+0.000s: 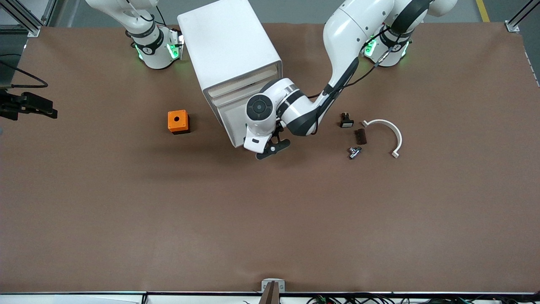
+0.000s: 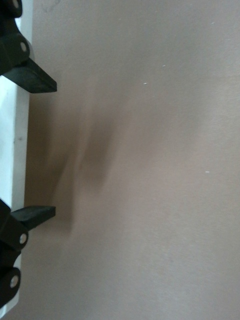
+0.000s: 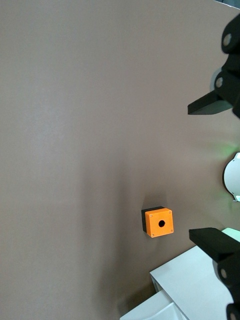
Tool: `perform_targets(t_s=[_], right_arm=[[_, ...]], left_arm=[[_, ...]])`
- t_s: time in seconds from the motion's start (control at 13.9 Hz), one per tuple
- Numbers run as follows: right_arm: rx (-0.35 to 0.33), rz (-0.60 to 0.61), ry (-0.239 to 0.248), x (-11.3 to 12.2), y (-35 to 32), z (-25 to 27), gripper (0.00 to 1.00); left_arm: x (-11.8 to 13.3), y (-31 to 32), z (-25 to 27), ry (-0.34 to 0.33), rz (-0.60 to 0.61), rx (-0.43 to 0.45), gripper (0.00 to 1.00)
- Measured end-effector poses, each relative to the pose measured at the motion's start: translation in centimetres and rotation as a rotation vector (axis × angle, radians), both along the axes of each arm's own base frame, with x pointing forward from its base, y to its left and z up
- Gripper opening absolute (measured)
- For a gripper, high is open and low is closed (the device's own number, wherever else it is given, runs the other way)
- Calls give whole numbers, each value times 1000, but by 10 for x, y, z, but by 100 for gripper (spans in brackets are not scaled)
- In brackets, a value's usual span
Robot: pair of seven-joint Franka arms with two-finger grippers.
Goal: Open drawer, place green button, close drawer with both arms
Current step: 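Push the drawer shut into the cabinet with the left gripper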
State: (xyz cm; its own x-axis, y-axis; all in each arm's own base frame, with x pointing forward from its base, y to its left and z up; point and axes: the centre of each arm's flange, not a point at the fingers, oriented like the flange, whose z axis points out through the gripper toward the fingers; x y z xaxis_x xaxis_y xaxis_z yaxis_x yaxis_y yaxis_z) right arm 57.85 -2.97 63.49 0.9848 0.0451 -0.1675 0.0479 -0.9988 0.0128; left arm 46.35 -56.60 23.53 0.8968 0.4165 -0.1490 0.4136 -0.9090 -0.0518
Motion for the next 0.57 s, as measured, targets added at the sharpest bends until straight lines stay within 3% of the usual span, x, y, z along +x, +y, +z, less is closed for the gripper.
perform_targets(t_s=[0.57], right_arm=[[1, -2, -13, -8, -2, 12, 100]], left_arm=[[-47, -30, -2, 143, 38, -71, 100]])
